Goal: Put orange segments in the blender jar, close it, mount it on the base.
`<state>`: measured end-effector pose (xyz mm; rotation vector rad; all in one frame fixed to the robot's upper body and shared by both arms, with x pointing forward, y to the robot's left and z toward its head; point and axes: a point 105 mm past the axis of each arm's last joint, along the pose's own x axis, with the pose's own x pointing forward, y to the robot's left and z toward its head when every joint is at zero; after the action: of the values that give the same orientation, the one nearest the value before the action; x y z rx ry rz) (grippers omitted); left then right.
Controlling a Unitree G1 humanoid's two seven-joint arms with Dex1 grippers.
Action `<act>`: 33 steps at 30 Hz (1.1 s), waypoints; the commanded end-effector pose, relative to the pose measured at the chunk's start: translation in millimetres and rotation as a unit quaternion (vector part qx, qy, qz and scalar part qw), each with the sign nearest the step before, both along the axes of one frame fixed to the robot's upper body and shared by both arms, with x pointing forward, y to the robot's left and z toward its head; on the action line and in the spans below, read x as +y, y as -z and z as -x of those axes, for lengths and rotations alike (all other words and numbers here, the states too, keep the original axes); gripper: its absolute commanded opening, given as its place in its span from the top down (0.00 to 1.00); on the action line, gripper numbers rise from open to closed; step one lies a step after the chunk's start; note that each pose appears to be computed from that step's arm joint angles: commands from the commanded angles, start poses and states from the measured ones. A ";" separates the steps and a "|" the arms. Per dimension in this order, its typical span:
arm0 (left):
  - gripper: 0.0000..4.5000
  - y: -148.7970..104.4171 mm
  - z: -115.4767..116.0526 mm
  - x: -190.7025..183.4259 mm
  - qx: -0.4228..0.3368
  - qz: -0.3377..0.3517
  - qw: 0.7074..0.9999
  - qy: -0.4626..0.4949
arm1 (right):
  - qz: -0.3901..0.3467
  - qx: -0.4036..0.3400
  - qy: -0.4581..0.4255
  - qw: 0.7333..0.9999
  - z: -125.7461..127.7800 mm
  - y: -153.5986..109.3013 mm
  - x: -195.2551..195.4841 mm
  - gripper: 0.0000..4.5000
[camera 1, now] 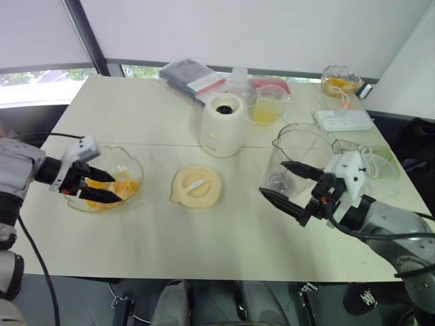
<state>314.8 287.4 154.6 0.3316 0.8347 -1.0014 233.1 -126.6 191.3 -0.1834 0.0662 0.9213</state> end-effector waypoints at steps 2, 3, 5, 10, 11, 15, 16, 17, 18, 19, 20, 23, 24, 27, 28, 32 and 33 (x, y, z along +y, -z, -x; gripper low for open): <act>0.00 -2.1 -9.9 4.6 0.000 -0.023 1.000 -0.006 | 0.023 -0.025 -0.071 0.997 13.4 -14.4 15.0 0.01; 0.00 -1.1 -11.9 5.3 0.003 -0.026 1.000 -0.009 | 0.025 -0.031 -0.078 0.996 13.4 -17.8 17.2 0.01; 0.00 3.2 -14.4 7.7 0.009 -0.041 0.999 -0.011 | 0.032 -0.044 -0.090 0.994 12.6 -23.1 21.8 0.01; 0.00 16.7 -24.5 1.9 0.032 -0.059 0.997 -0.033 | 0.024 -0.055 -0.104 0.993 9.7 -27.0 34.5 0.01; 0.00 18.5 -26.0 0.2 0.037 -0.059 0.997 -0.038 | 0.023 -0.054 -0.103 0.993 9.2 -26.0 35.8 0.01; 0.00 25.0 -34.2 -4.3 0.046 -0.078 0.994 -0.057 | 0.021 -0.051 -0.095 0.994 6.6 -20.7 39.7 0.01; 0.00 26.6 -37.6 -4.9 0.044 -0.084 0.993 -0.069 | 0.021 -0.051 -0.093 0.994 6.2 -19.4 40.4 0.01; 0.00 27.8 -40.1 -5.5 0.042 -0.088 0.992 -0.077 | 0.021 -0.050 -0.091 0.994 6.3 -18.5 40.8 0.01; 0.00 28.9 -41.7 -5.3 0.041 -0.091 0.992 -0.083 | 0.021 -0.050 -0.090 0.994 6.1 -17.7 41.4 0.01; 0.00 30.2 -43.2 -5.4 0.040 -0.094 0.991 -0.088 | 0.020 -0.049 -0.089 0.995 5.9 -16.9 41.6 0.01; 0.00 31.6 -44.2 -5.1 0.038 -0.097 0.990 -0.093 | 0.019 -0.047 -0.087 0.995 5.7 -16.1 41.8 0.01; 0.00 34.4 -45.7 -4.0 0.038 -0.106 0.988 -0.103 | 0.018 -0.041 -0.087 0.995 5.3 -14.1 40.8 0.01; 0.00 35.1 -45.9 -3.3 0.038 -0.112 0.988 -0.103 | 0.019 -0.038 -0.088 0.995 5.3 -13.5 40.1 0.01; 0.00 38.9 -44.7 -0.8 0.047 -0.132 0.984 -0.114 | 0.022 -0.026 -0.096 0.995 4.5 -12.4 37.3 0.01; 0.00 40.2 -44.3 -0.7 0.050 -0.135 0.983 -0.116 | 0.023 -0.023 -0.099 0.995 4.3 -12.1 36.6 0.01; 0.00 47.9 -43.1 0.6 0.058 -0.151 0.978 -0.133 | 0.032 -0.014 -0.111 0.993 2.7 -10.4 33.9 0.01; 0.00 49.8 -42.5 0.9 0.061 -0.154 0.977 -0.138 | 0.033 -0.013 -0.113 0.993 1.8 -10.5 33.4 0.01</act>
<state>356.3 286.6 102.9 0.3794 1.1077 -0.6648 231.7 -93.0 193.2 -0.2529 0.0869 1.1285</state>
